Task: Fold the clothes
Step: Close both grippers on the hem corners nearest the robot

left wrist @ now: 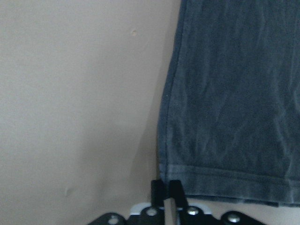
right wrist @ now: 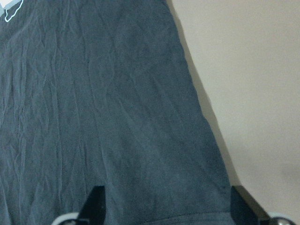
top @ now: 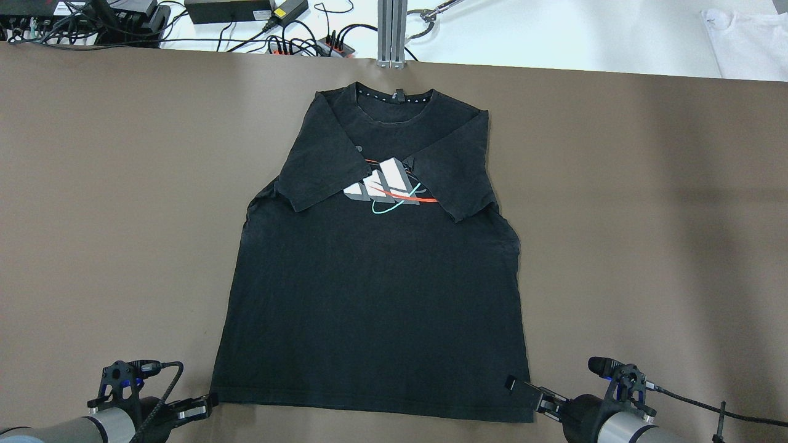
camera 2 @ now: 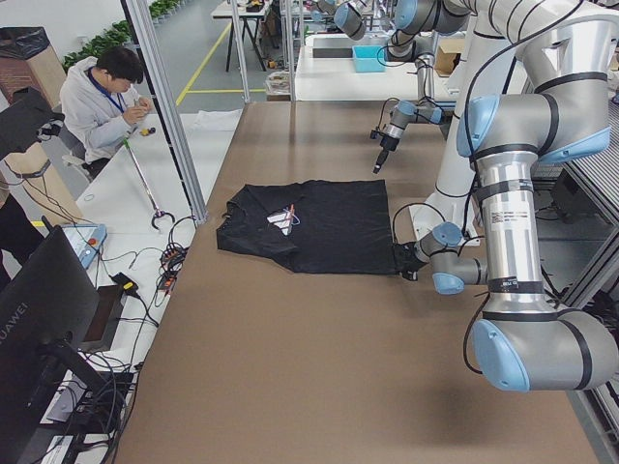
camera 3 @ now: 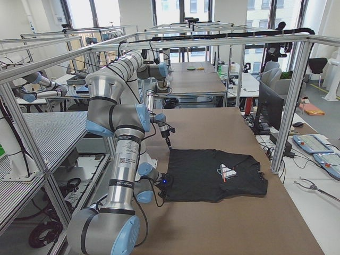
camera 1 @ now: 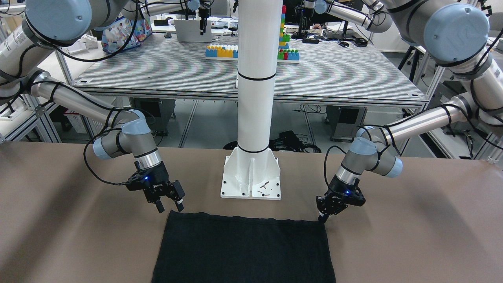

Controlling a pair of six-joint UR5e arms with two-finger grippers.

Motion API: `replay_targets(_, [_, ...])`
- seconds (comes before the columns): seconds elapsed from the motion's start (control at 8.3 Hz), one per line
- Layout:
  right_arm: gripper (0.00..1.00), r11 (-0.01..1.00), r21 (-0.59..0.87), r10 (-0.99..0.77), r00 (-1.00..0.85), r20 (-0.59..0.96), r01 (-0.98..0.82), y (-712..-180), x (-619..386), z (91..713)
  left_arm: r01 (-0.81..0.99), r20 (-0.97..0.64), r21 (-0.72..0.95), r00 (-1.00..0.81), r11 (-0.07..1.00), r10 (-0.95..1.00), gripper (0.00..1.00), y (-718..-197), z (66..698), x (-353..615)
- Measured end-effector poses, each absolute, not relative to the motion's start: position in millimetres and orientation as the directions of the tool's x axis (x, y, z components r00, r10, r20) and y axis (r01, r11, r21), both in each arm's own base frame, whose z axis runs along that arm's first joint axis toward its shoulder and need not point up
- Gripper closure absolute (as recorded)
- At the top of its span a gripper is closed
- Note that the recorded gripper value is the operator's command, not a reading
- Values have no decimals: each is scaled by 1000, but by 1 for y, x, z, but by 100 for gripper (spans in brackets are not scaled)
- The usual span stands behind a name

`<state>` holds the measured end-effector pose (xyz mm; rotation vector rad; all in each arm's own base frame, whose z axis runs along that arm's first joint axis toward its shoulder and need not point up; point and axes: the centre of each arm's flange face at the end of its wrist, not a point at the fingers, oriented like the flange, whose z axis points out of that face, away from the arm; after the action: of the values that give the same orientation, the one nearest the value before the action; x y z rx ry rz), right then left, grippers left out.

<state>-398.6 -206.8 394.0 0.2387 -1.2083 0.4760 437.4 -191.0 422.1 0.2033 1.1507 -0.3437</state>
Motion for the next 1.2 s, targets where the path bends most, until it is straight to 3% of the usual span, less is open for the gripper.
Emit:
replay_targets(0.84, [11, 878, -63, 228, 300, 926, -474, -206, -396, 406, 369, -917, -16, 365, 929, -161, 100, -192, 423, 440])
replay_targets(0.96, [14, 882, -57, 230, 321, 919, -468, -203, -396, 414, 368, -918, -17, 363, 929, -161, 100, -192, 422, 441])
replay_targets(1.2, [35, 892, -49, 231, 360, 904, -450, -190, -402, 425, 368, -919, -18, 360, 930, -160, 100, -192, 420, 442])
